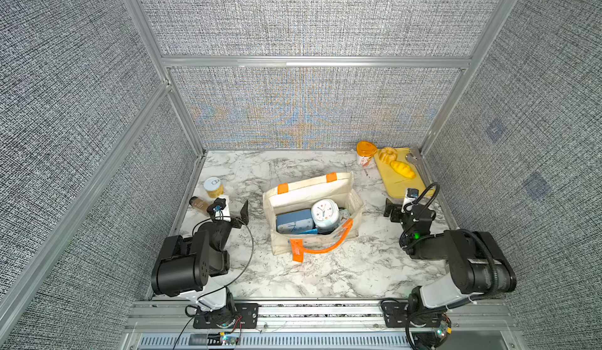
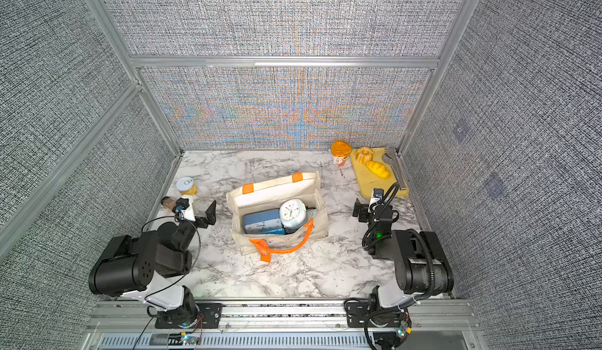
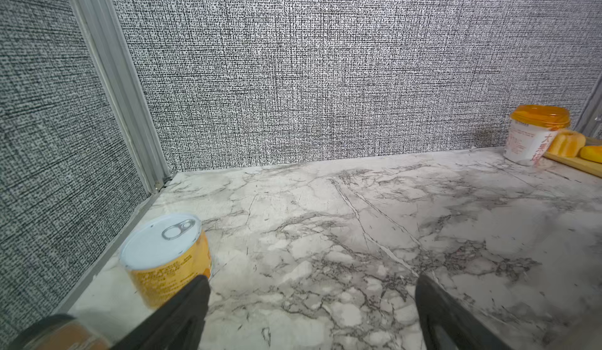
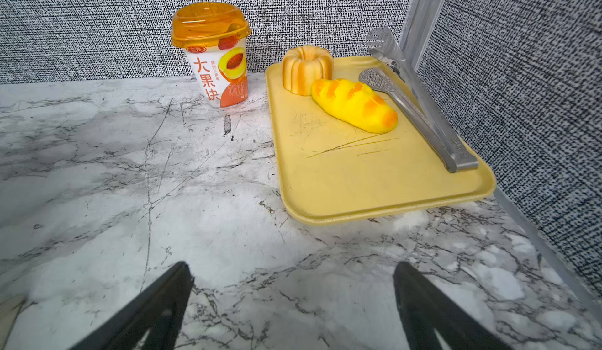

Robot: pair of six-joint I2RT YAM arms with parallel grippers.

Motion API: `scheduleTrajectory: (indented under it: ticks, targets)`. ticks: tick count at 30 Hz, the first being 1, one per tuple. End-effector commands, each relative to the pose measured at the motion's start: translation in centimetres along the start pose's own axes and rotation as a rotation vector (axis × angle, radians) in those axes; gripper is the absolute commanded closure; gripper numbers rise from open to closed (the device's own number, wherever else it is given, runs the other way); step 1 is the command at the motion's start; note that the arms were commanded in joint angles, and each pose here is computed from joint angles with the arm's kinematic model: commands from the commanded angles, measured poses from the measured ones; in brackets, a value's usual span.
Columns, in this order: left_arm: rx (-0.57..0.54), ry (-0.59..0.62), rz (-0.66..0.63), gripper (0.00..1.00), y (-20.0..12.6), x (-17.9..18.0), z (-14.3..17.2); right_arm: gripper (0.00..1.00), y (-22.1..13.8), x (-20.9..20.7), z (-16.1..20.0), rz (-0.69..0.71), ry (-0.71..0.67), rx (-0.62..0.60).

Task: Take the alarm clock out of the canvas bag
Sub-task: Adjust the canvas bag at the center of the board.

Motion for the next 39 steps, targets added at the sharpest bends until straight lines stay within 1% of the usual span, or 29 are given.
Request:
scheduleTrajectory:
  ticks: [1, 27, 29, 32, 34, 36, 37, 38, 39]
  targets:
    - [0.057, 0.009, -0.044, 0.01, 0.2, 0.1, 0.7, 0.01, 0.0, 0.0, -0.3, -0.002, 0.005, -0.014]
    - [0.056, 0.007, -0.043, 0.01, 0.1, 0.1, 0.8, 0.01, 0.0, 0.1, -0.2, -0.004, 0.005, -0.013]
    - [0.051, 0.008, -0.042, 0.01, 0.1, 0.1, 0.7, 0.01, 0.0, 0.0, -0.2, -0.002, 0.005, -0.013]
    - [0.009, -0.004, -0.064, 0.01, -0.8, 0.2, 0.2, 0.01, 0.1, -0.1, -0.3, 0.008, 0.009, -0.01]
    - [-0.027, -0.013, -0.092, 0.01, -1.7, 0.1, -0.6, 0.01, -0.5, -0.3, -1.4, 0.034, 0.017, -0.029]
    - [-0.048, -0.01, -0.109, 0.01, -2.3, -0.1, -1.9, 0.01, -1.2, -1.0, -4.0, 0.081, 0.031, -0.01]
    - [-0.06, -0.012, -0.113, 0.01, -2.4, -0.2, -3.0, 0.01, -1.6, -1.6, -6.0, 0.115, 0.066, -0.017]
    - [-0.074, -0.025, -0.124, 0.01, -2.5, -0.3, -4.0, 0.01, -2.3, -2.0, -7.2, 0.143, 0.115, -0.003]
    - [-0.078, -0.057, -0.161, 0.01, -2.6, -0.2, -5.3, 0.01, -3.1, -2.6, -9.4, 0.177, 0.18, -0.011]
Point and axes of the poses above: each gripper's point midway between its finger pads, its own y axis out along the fingers, its own x axis along the line the jaws close on, z = x × y, the point moved 10 cm from there along -y, back along the fingers, and after that the axes turned 9 degrees about -y, right-handed, at the moved point
